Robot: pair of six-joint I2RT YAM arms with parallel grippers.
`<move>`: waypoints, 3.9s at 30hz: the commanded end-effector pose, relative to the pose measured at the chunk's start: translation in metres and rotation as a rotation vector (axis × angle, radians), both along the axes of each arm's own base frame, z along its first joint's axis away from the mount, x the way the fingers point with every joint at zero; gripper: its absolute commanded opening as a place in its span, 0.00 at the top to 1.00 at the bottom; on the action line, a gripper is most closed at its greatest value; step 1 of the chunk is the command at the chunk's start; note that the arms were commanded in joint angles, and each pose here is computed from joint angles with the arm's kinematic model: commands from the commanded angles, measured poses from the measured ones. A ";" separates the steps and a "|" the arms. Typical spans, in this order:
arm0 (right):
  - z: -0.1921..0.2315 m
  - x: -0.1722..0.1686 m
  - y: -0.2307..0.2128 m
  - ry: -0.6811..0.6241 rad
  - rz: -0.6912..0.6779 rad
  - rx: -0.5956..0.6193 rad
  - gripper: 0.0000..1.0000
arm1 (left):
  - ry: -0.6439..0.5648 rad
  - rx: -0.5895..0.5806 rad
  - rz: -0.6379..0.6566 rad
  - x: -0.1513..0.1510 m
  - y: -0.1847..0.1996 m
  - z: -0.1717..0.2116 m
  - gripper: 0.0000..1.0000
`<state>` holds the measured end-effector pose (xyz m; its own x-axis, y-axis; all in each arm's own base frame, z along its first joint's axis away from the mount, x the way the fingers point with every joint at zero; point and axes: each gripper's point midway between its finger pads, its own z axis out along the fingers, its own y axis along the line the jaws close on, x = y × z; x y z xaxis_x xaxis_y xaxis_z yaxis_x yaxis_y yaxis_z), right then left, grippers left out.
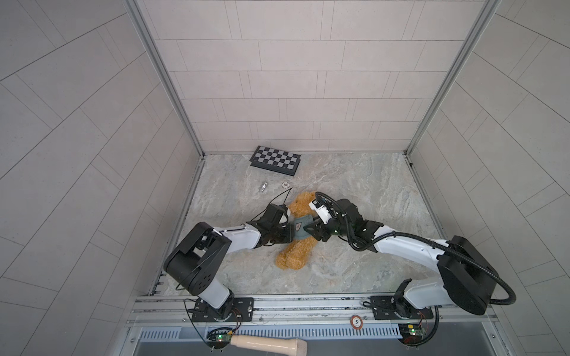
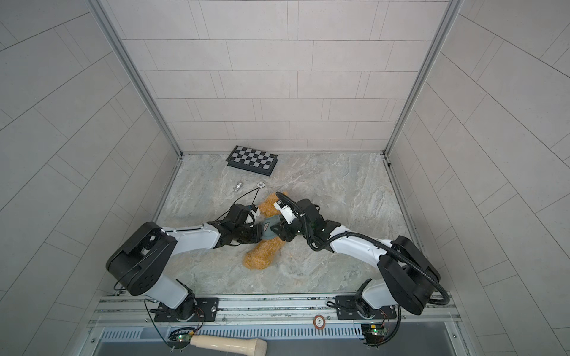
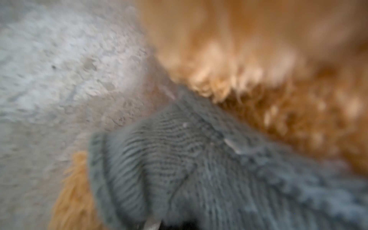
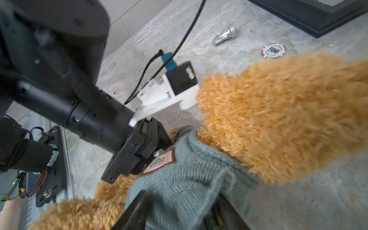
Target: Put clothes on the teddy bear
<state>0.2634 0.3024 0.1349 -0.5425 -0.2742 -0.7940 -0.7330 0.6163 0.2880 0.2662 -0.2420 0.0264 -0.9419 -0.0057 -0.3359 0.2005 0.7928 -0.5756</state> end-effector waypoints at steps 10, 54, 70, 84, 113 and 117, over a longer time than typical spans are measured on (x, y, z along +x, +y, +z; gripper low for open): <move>-0.021 -0.040 -0.017 0.086 -0.130 0.014 0.49 | -0.163 0.006 0.055 0.040 0.023 0.071 0.79; -0.012 -0.029 -0.010 -0.331 -0.083 -0.296 0.62 | -0.137 -0.236 0.093 -0.048 -0.012 0.081 1.00; -0.019 -0.016 -0.022 -0.367 -0.162 -0.318 0.58 | -0.167 -0.286 0.086 -0.040 -0.022 0.086 1.00; -0.042 -0.003 -0.018 -0.369 -0.170 -0.367 0.60 | -0.177 -0.307 0.098 -0.031 -0.030 0.088 1.00; 0.027 -0.031 0.027 -0.059 -0.077 0.055 1.00 | -0.320 -0.319 0.087 -0.052 -0.001 0.100 1.00; 0.029 -0.032 0.031 -0.028 -0.070 0.060 1.00 | -0.358 -0.314 0.080 -0.057 0.004 0.100 1.00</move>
